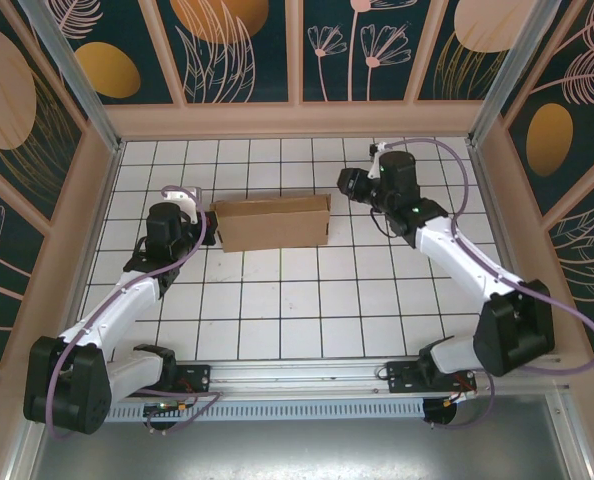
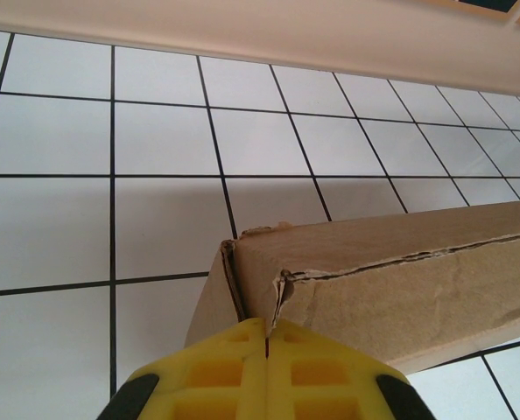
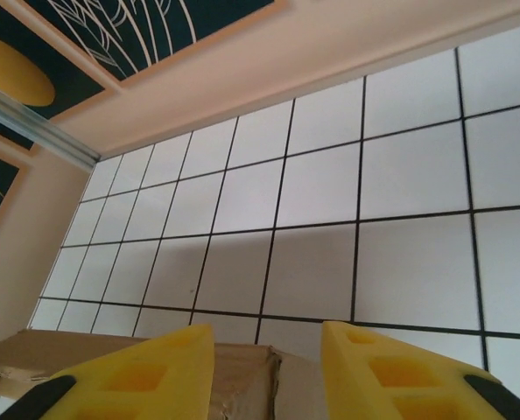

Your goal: Fold the paper box

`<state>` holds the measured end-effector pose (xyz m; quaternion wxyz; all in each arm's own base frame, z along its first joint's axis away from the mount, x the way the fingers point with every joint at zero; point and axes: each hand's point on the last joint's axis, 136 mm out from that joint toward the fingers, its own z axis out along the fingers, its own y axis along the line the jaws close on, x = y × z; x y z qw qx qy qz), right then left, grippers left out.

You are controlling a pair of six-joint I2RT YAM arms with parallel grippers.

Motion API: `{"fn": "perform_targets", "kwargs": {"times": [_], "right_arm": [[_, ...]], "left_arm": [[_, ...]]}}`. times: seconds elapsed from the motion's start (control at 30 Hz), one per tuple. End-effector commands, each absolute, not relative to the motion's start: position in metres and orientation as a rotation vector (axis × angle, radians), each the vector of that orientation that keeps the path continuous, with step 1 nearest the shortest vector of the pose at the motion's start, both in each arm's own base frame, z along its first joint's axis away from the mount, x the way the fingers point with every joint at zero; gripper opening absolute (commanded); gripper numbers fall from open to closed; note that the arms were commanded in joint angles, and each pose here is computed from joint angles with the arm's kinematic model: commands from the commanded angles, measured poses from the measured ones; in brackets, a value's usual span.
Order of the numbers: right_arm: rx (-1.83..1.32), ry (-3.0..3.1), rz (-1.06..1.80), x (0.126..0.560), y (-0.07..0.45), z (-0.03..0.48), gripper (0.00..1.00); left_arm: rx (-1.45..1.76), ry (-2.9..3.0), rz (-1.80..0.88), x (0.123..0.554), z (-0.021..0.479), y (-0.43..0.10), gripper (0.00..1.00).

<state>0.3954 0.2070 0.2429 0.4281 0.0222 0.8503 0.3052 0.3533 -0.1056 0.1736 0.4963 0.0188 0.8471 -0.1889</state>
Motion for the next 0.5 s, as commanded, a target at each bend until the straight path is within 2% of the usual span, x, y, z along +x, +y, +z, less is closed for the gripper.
{"fn": "perform_targets", "kwargs": {"times": [0.0, 0.27, 0.33, 0.47], "right_arm": [[0.033, 2.198, 0.809, 0.394, 0.226, 0.232, 0.4], [-0.067, 2.29, 0.731, 0.389, 0.253, 0.187, 0.4], [-0.067, 2.313, 0.716, 0.384, 0.252, 0.172, 0.37], [-0.059, 2.32, 0.679, 0.374, 0.253, 0.156, 0.31]], "left_arm": [[0.037, 2.198, -0.399, 0.339, 0.135, -0.098, 0.0], [0.033, 2.178, -0.417, 0.339, 0.138, -0.099, 0.0], [0.024, 2.161, -0.432, 0.338, 0.143, -0.1, 0.06], [-0.009, 2.121, -0.496, 0.337, 0.157, -0.104, 0.25]]}}
